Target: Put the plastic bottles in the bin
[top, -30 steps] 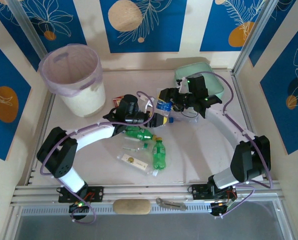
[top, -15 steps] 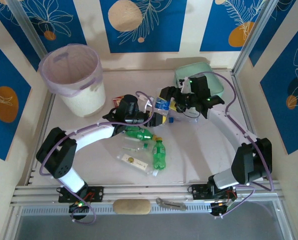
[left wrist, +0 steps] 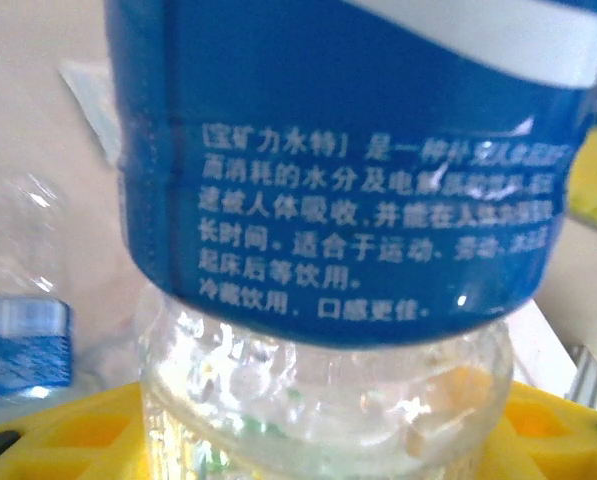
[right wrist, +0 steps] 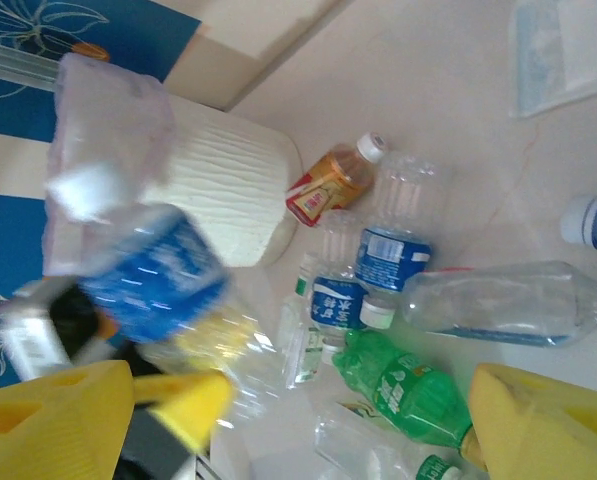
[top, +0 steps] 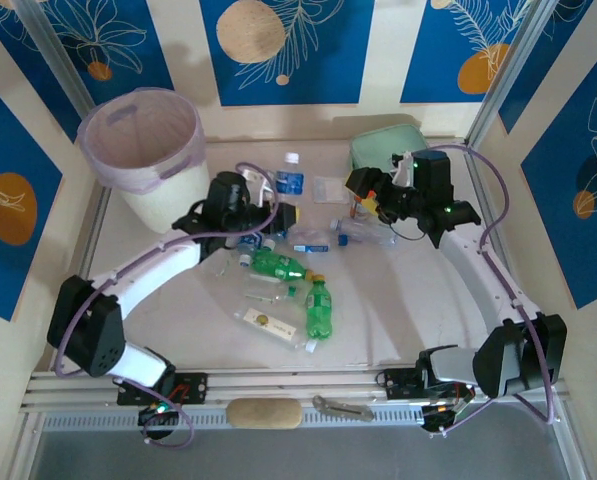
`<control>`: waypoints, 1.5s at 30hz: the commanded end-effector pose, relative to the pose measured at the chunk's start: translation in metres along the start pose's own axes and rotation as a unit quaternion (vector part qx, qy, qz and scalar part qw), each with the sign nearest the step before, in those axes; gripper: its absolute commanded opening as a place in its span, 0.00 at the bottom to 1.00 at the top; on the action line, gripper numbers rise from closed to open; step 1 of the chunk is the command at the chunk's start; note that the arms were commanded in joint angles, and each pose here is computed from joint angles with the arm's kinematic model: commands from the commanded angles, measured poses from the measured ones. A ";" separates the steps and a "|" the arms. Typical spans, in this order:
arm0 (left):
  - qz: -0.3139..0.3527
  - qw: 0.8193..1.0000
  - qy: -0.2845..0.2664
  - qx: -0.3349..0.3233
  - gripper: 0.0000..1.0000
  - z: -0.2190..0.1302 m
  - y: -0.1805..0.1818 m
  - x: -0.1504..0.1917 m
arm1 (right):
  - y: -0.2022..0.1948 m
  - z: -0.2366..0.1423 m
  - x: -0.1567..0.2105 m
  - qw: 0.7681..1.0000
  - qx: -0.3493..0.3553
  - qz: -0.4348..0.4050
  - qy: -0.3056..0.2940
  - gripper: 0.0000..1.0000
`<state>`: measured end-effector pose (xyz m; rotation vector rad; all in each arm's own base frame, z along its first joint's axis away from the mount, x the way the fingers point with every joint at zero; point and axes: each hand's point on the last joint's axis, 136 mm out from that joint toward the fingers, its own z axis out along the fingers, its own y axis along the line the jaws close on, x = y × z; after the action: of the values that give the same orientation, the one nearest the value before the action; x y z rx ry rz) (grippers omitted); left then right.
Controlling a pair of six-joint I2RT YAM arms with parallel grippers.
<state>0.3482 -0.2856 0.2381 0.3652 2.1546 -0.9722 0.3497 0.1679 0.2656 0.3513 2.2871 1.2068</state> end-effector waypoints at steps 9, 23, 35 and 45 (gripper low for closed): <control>0.092 0.982 -0.102 -0.132 0.50 -0.124 0.029 -0.127 | -0.007 0.030 0.026 0.998 0.016 -0.018 0.050 0.99; 0.105 0.908 -0.202 -0.351 0.49 -0.242 0.130 -0.195 | -0.012 0.039 0.034 0.996 0.045 -0.044 0.062 0.99; 0.017 0.917 -0.143 -0.371 0.49 -0.228 0.201 -0.185 | -0.016 0.027 0.038 0.996 0.060 -0.053 0.049 0.99; -0.016 0.925 -0.087 -0.370 0.49 -0.206 0.228 -0.173 | -0.016 0.024 0.040 0.996 0.062 -0.052 0.045 0.99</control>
<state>0.4819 0.0256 0.3290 -0.1178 2.1703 -0.1169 0.3387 0.1944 0.2250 0.2399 2.4318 1.0644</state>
